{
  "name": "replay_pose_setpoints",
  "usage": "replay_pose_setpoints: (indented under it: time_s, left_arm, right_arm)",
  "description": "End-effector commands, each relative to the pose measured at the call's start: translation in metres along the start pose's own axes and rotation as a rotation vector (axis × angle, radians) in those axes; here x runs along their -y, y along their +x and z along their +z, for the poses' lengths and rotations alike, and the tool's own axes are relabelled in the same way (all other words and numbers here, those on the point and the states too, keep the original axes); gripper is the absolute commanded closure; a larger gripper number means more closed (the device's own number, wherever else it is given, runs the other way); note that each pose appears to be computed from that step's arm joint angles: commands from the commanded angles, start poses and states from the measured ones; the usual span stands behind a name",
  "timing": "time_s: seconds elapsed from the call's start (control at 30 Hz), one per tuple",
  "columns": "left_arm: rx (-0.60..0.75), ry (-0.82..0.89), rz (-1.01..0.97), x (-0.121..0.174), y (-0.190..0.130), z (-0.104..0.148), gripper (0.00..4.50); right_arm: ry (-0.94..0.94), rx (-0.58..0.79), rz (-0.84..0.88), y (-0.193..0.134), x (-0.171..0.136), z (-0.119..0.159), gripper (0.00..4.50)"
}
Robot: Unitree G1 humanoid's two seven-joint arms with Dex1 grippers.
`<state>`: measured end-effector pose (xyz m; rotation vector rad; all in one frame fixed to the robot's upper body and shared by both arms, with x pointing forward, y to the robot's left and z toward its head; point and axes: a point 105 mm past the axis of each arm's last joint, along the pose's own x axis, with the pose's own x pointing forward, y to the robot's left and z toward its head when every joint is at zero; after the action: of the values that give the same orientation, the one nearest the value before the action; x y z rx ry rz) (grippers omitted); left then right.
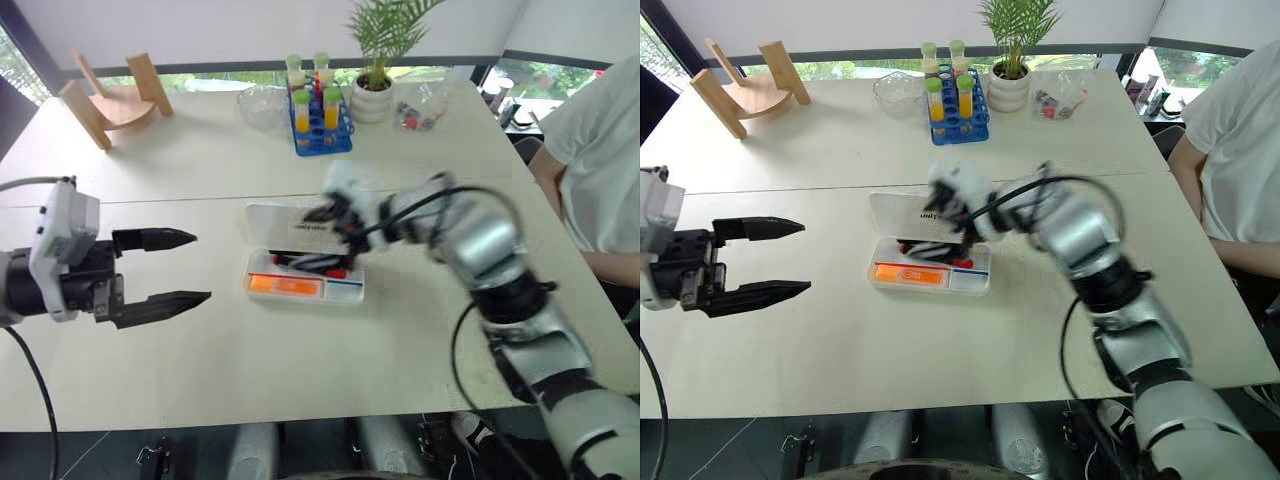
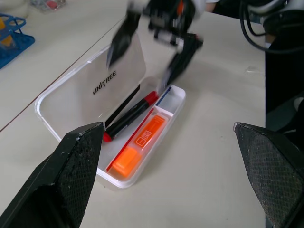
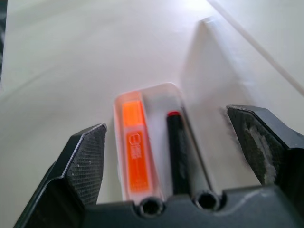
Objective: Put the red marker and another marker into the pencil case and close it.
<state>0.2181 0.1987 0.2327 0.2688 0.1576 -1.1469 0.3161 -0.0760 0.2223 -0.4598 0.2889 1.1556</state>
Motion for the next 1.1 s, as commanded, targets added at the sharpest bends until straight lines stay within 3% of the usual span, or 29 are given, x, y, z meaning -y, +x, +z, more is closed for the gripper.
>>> replay_pose_setpoints:
  time_s: [0.03, 0.2, 0.37, 0.57, 0.7, 0.8, 1.03, 1.1]
  left_arm:
    - [0.027, 0.035, -0.030, 0.004, 0.005, 0.006, 0.00]
    - [0.044, 0.044, -0.072, 0.004, 0.014, 0.007, 0.00]
    - [0.061, 0.063, -0.099, 0.000, 0.023, 0.010, 0.00]
    - [0.060, 0.071, -0.106, -0.002, 0.025, 0.011, 0.00]
    - [0.058, 0.077, -0.102, -0.003, 0.026, 0.011, 0.00]
    - [0.057, 0.079, -0.099, -0.003, 0.027, 0.012, 0.00]
    - [0.053, 0.078, -0.078, -0.005, 0.024, 0.012, 0.00]
    - [0.051, 0.075, -0.073, -0.005, 0.024, 0.012, 0.00]
  right_arm:
    - [0.095, -0.051, -0.137, -0.051, 0.010, -0.020, 0.04]
    - [0.237, -0.242, -0.449, -0.110, 0.036, -0.090, 0.04]
    - [0.368, -0.352, -0.598, -0.130, 0.038, -0.158, 0.04]
    - [0.420, -0.374, -0.653, -0.129, 0.040, -0.193, 0.04]
    - [0.454, -0.348, -0.674, -0.124, 0.046, -0.202, 0.04]
    - [0.470, -0.339, -0.670, -0.121, 0.048, -0.205, 0.85]
    - [0.468, -0.330, -0.605, -0.115, 0.040, -0.197, 4.36]
    - [0.427, -0.312, -0.580, -0.113, 0.039, -0.184, 4.48]
